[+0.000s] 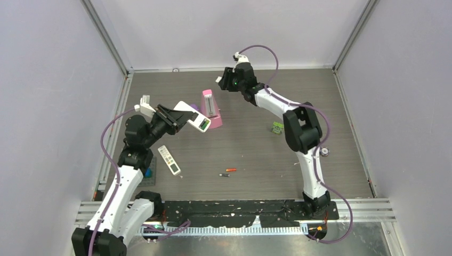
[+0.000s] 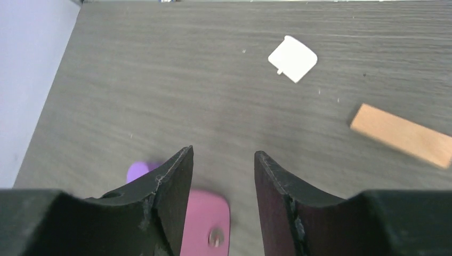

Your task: Load the batteries into the remote control

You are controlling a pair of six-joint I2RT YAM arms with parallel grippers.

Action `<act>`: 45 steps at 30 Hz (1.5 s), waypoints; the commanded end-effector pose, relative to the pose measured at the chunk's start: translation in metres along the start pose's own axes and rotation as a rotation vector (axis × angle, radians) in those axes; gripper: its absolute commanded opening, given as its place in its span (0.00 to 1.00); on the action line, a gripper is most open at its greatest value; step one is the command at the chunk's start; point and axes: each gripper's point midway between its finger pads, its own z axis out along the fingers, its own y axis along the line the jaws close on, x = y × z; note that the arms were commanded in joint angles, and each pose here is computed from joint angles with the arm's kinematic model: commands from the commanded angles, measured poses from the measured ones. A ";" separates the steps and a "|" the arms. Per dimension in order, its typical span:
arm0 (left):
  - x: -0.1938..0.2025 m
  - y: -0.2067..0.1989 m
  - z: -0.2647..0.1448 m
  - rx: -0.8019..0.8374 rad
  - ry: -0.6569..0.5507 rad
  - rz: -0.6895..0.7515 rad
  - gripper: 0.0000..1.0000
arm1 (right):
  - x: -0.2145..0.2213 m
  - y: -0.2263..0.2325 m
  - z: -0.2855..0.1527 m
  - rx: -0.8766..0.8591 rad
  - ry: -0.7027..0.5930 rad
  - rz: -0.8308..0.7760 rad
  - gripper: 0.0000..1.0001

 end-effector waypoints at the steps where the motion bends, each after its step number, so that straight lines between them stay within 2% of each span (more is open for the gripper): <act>1: -0.010 -0.020 -0.001 0.038 -0.001 0.039 0.00 | -0.073 0.012 0.029 -0.058 -0.236 0.148 0.49; 6: -0.014 -0.018 0.005 0.024 0.001 0.034 0.00 | -0.074 0.001 0.067 -0.077 -0.273 0.377 0.43; 8: -0.016 -0.017 0.007 0.018 0.000 0.030 0.00 | -0.062 -0.009 0.086 -0.057 -0.269 0.441 0.40; 9: -0.016 -0.015 0.008 0.015 0.001 0.029 0.00 | -0.072 -0.009 0.088 -0.052 -0.300 0.463 0.40; 14: -0.020 -0.013 0.012 0.006 0.000 0.023 0.00 | -0.059 -0.026 0.109 -0.012 -0.316 0.589 0.39; 27: -0.029 -0.007 0.020 0.002 -0.012 0.002 0.00 | -0.016 -0.062 0.123 0.162 -0.252 0.704 0.37; 37: -0.030 -0.003 0.021 -0.002 -0.003 -0.005 0.00 | -0.002 -0.061 0.137 0.112 -0.217 0.758 0.38; 38: -0.041 0.001 0.023 -0.026 -0.064 -0.004 0.00 | 0.001 -0.060 0.139 0.101 -0.212 0.763 0.38; 40: -0.030 -0.002 0.021 -0.003 -0.001 -0.006 0.00 | 0.005 -0.061 0.141 0.099 -0.203 0.775 0.38; 45: -0.030 -0.002 0.020 -0.001 0.008 -0.008 0.00 | 0.013 -0.065 0.144 0.113 -0.194 0.800 0.37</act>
